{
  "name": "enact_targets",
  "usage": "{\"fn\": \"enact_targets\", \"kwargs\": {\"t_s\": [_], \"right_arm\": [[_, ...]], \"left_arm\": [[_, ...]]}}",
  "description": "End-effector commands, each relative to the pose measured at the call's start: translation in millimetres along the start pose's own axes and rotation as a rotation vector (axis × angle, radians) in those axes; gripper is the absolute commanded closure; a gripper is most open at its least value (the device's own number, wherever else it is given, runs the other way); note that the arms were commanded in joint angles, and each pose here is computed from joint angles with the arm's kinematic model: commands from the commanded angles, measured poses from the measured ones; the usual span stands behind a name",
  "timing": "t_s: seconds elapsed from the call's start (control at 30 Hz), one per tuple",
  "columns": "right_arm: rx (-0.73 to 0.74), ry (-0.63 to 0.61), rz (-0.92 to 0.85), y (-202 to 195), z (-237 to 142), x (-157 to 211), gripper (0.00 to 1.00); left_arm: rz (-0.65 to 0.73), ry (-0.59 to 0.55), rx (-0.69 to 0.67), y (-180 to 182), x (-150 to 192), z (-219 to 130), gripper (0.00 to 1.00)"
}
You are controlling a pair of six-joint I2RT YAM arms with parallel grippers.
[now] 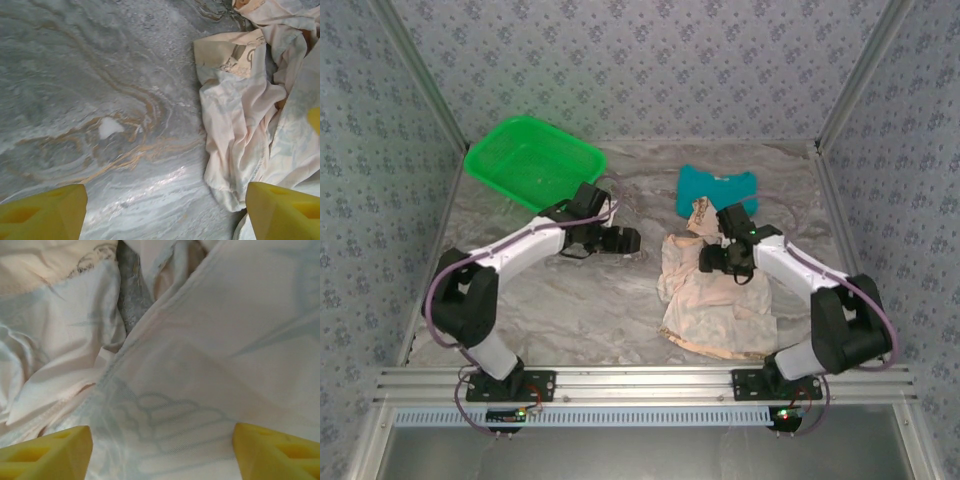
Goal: Fold the inside-out t-shirt
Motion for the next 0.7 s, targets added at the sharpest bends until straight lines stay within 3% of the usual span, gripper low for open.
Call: {"fn": "enact_targets", "kwargs": {"t_s": [0.0,0.13,0.17,0.3,0.33,0.47,0.5,0.53,0.57,0.67], "right_arm": [[-0.054,0.002,0.003,14.3,6.2,-5.3,0.47],[-0.043,0.003,-0.009,12.3,6.9,-0.3,0.97],[-0.049,-0.016,-0.005,10.4,1.7,1.0,1.00],[-0.103,-0.147,-0.006,3.4,-33.9,4.5,1.00],[-0.106,-0.180,-0.002,0.7,-43.4,5.6,1.00],[-0.099,-0.209,0.048,-13.8,-61.6,7.3,1.00],[-0.092,-0.193,0.073,-18.8,-61.6,7.2,0.94],[-0.072,-0.155,0.095,-23.4,-60.7,9.2,0.81],[-0.048,-0.128,0.115,-27.9,-59.8,9.3,0.77],[0.053,-0.079,0.139,-34.3,-60.3,9.6,0.76]], "left_arm": [[0.044,-0.007,0.114,-25.8,-19.7,17.1,0.16],[0.049,0.006,0.135,-44.8,-34.6,49.8,0.16],[0.050,0.010,0.146,-49.3,-37.9,58.3,0.15],[0.067,0.034,0.089,-61.2,-45.1,93.2,0.16],[0.069,0.049,0.051,-61.0,-44.6,102.8,0.24],[0.065,0.098,0.009,-51.7,-38.8,118.5,0.85],[0.067,0.103,0.005,-49.0,-36.6,115.4,1.00],[0.066,0.105,0.000,-45.7,-34.9,108.7,1.00],[0.062,0.106,-0.006,-41.6,-32.4,100.2,1.00],[0.037,0.063,-0.017,-25.4,-21.3,54.1,1.00]]}}
Point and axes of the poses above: each hand's point on the last joint's axis, 136 mm out from that joint toward the fingers, its own z axis out along the fingers, its own y axis along the line the jaws close on, x = y × z, the point moved 10 cm from there along -z, back along the fingers, and after that the axes turned 4 degrees about -z, right-handed, at the moved point
